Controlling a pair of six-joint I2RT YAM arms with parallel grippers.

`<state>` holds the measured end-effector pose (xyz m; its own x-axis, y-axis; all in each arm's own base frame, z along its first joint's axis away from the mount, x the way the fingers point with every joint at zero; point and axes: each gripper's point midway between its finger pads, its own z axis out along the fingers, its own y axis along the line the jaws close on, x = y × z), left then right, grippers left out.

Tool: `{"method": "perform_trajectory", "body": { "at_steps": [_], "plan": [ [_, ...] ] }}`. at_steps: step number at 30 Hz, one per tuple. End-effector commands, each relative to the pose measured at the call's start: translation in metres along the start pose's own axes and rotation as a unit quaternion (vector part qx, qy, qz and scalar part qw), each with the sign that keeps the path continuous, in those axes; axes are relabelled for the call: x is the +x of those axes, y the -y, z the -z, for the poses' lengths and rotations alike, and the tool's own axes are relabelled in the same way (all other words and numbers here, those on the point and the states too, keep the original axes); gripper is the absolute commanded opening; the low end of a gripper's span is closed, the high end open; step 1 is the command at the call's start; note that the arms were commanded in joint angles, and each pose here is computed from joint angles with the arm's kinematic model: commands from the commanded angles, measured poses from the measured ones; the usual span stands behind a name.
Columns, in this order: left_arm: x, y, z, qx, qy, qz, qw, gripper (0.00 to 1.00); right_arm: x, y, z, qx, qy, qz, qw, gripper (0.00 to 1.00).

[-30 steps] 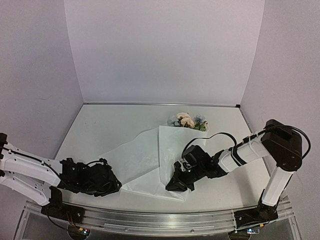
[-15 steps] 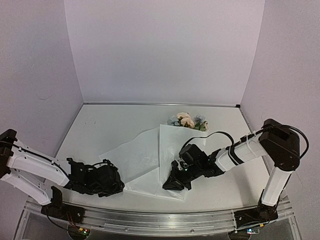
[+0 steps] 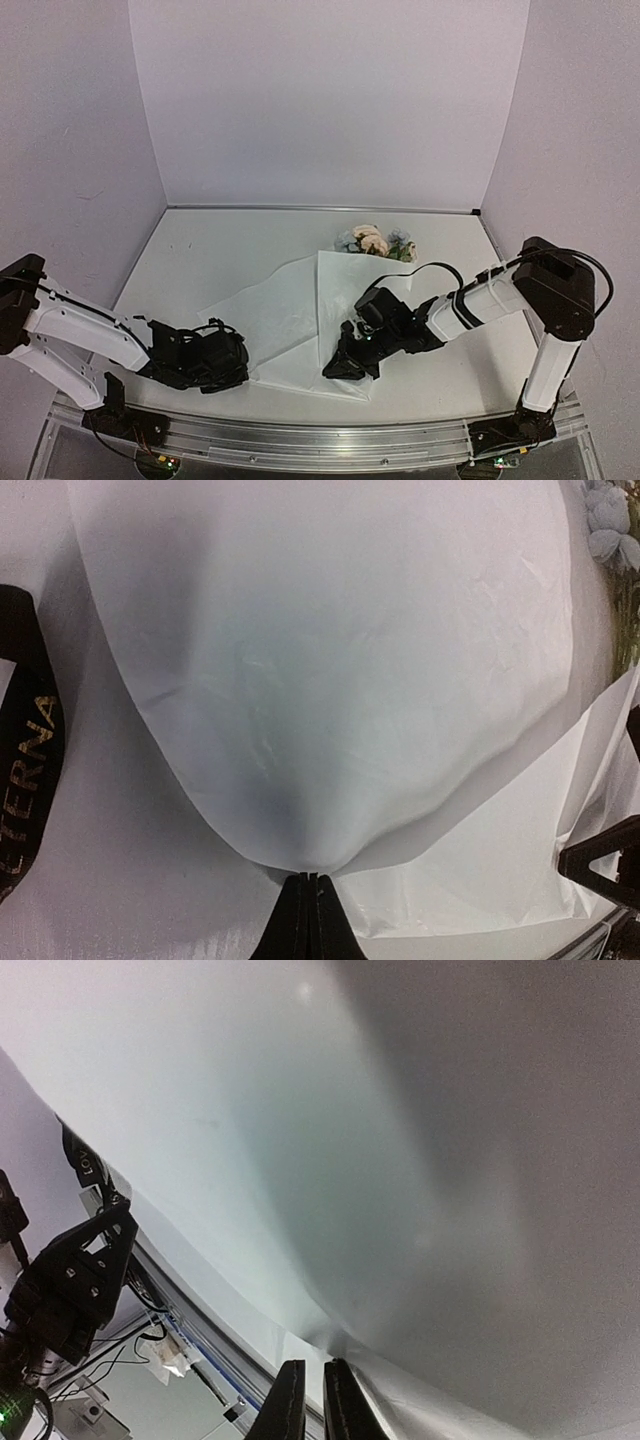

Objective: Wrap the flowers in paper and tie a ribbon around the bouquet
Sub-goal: Pick up the two-thirds-folded wrapping paper from the center of the board, then fold the 2/3-folded wrapping paper at the center of the board.

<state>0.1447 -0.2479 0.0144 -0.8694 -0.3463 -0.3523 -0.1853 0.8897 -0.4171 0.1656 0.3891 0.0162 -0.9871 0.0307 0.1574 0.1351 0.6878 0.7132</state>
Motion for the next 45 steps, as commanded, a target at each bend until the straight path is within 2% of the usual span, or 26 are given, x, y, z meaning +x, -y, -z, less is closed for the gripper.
{"method": "perform_trajectory", "body": {
  "at_steps": [1,10,16,22,32,38,45],
  "plan": [
    [-0.015,0.034,0.016,0.039,0.024,-0.014,0.999,0.00,-0.001,-0.007,-0.006,-0.002,-0.003,0.000,1.000,0.08],
    [-0.029,0.080,0.055,0.106,0.066,-0.083,0.989,0.00,-0.002,0.000,-0.010,0.007,-0.002,-0.006,1.000,0.08],
    [-0.030,0.126,0.088,0.165,0.100,-0.143,0.971,0.00,-0.002,0.004,-0.012,0.014,-0.001,-0.008,1.000,0.09],
    [-0.027,0.168,0.112,0.236,0.107,-0.184,0.948,0.00,-0.002,0.010,-0.016,0.022,-0.001,-0.008,1.000,0.08],
    [0.008,0.238,0.115,0.324,0.077,-0.293,0.896,0.00,0.000,0.014,-0.018,0.026,-0.005,-0.003,1.000,0.09],
    [0.021,0.243,0.097,0.324,0.057,-0.321,0.888,0.00,0.008,0.002,-0.001,0.007,-0.002,0.024,1.000,0.10],
    [0.018,0.248,0.090,0.340,0.051,-0.327,0.880,0.00,0.015,-0.011,0.022,-0.010,0.006,0.050,0.999,0.10]
  ]
}}
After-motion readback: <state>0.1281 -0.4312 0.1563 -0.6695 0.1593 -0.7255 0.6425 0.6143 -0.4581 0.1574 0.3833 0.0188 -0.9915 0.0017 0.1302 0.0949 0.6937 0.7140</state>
